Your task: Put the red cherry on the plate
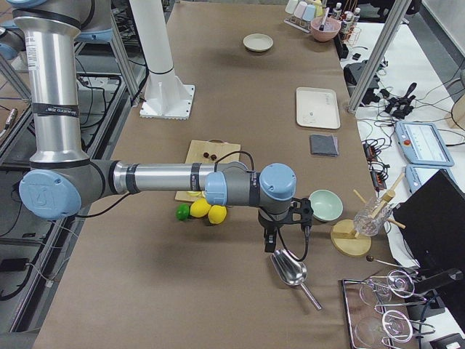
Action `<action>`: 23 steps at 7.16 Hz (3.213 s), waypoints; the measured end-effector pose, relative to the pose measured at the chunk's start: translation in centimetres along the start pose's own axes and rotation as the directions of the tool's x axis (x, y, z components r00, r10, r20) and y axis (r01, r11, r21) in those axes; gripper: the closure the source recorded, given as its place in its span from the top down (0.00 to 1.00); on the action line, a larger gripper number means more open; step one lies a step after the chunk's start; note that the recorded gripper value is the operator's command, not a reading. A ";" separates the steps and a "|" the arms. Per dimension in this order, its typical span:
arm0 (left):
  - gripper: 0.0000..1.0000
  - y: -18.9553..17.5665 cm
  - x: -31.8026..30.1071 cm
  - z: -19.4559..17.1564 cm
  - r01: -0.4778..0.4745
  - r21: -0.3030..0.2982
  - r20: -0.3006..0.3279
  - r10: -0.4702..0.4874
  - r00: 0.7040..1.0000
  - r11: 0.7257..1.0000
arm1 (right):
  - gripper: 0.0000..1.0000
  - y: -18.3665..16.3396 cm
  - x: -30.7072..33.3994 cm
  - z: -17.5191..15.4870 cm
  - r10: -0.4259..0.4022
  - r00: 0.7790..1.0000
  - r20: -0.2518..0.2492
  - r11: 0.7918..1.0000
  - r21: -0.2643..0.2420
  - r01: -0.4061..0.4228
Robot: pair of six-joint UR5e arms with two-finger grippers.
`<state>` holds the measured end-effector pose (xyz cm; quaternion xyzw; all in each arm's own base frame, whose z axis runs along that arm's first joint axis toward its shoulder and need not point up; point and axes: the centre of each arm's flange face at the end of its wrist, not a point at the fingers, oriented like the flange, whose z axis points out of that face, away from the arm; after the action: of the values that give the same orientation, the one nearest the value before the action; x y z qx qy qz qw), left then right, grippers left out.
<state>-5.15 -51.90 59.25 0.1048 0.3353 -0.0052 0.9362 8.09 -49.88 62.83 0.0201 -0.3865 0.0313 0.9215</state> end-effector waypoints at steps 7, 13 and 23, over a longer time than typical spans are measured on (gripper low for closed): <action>0.98 0.0 -0.1 0.1 0.007 -0.003 0.002 -0.007 1.000 1.000 | 1.00 0.0 -0.1 -0.1 -0.001 1.000 0.001 1.000 0.002 0.001; 0.98 0.0 -0.3 0.3 0.014 -0.007 0.001 -0.014 1.000 1.000 | 1.00 -0.4 -0.3 -0.3 -0.004 1.000 0.000 1.000 0.007 0.004; 0.98 0.2 -0.5 0.6 0.020 -0.014 0.002 -0.020 1.000 1.000 | 1.00 -0.5 -0.4 -0.4 -0.005 1.000 0.001 1.000 0.008 0.005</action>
<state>-5.15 -51.87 60.01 0.0951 0.3354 -0.0124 0.9372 8.15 -50.35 62.29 0.0249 -0.3869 0.0304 0.9213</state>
